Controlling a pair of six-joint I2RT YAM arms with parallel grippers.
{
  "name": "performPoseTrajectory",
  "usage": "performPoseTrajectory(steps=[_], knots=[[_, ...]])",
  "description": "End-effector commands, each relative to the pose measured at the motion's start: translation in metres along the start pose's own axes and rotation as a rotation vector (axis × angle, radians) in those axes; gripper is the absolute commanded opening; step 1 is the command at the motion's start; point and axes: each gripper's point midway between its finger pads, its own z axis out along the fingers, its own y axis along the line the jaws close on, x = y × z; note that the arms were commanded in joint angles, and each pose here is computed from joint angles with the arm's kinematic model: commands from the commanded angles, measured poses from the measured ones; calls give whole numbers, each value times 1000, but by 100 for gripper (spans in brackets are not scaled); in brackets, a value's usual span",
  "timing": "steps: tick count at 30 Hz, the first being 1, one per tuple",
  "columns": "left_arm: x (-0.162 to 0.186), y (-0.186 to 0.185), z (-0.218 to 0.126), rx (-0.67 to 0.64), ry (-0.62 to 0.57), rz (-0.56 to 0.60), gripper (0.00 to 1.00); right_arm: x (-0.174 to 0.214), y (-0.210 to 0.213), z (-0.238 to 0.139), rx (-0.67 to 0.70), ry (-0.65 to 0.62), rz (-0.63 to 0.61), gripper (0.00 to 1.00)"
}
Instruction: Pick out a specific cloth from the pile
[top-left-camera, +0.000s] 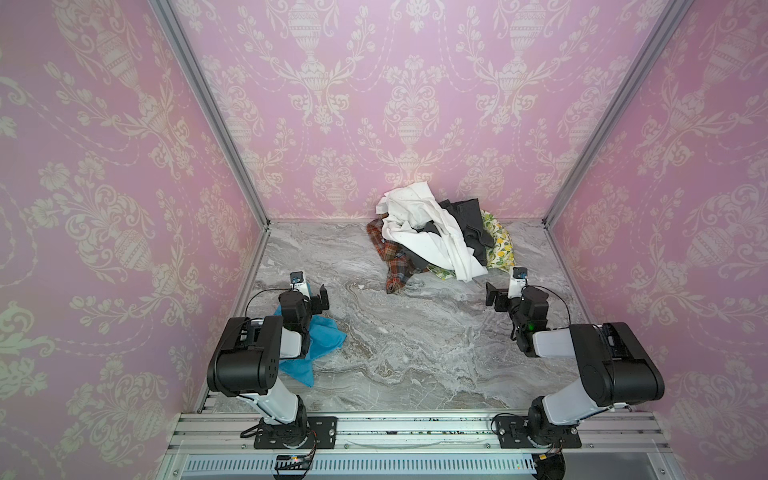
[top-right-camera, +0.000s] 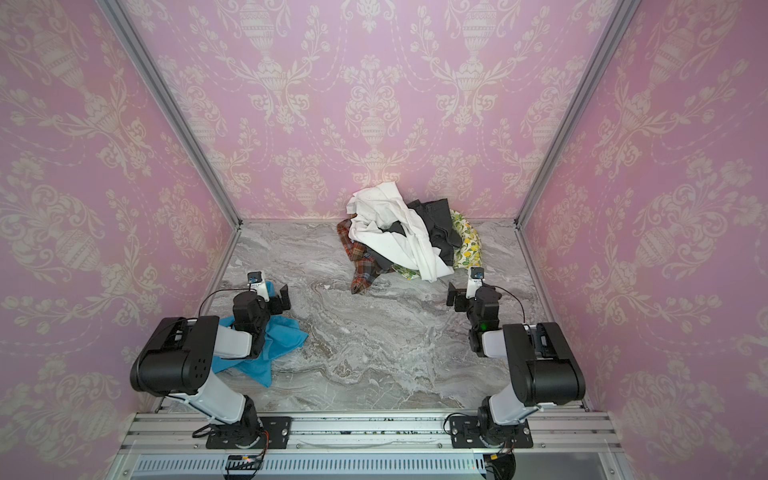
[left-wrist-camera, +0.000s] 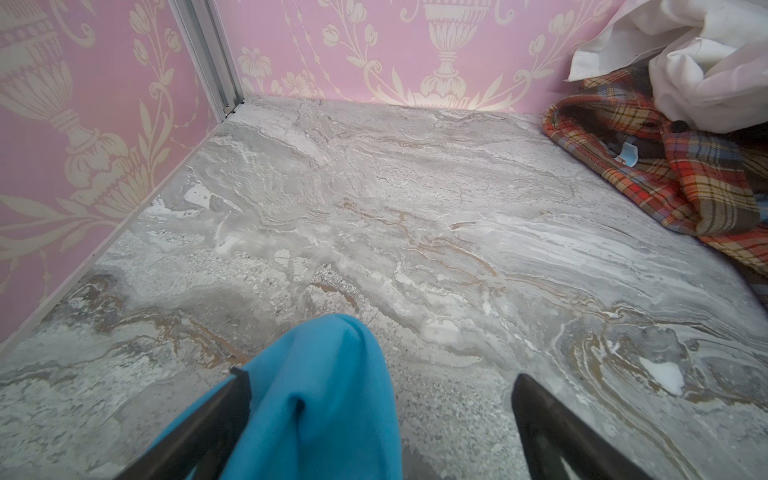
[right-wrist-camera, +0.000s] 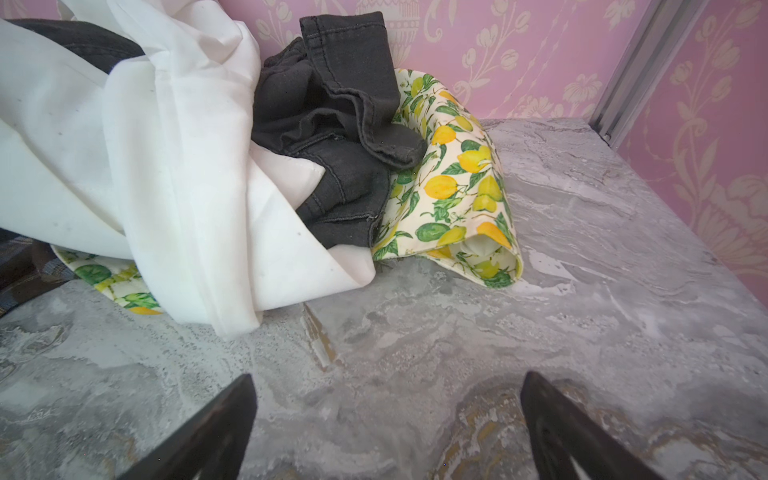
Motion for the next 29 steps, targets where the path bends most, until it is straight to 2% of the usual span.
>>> performPoseTrajectory(steps=[1, 29], knots=[[-5, 1, 2, -16, -19, 25, 99, -3, 2, -1, -12, -9, 22, 100], [-5, 2, 2, -18, -19, 25, 99, -2, 5, 0, -25, -2, 15, 100]])
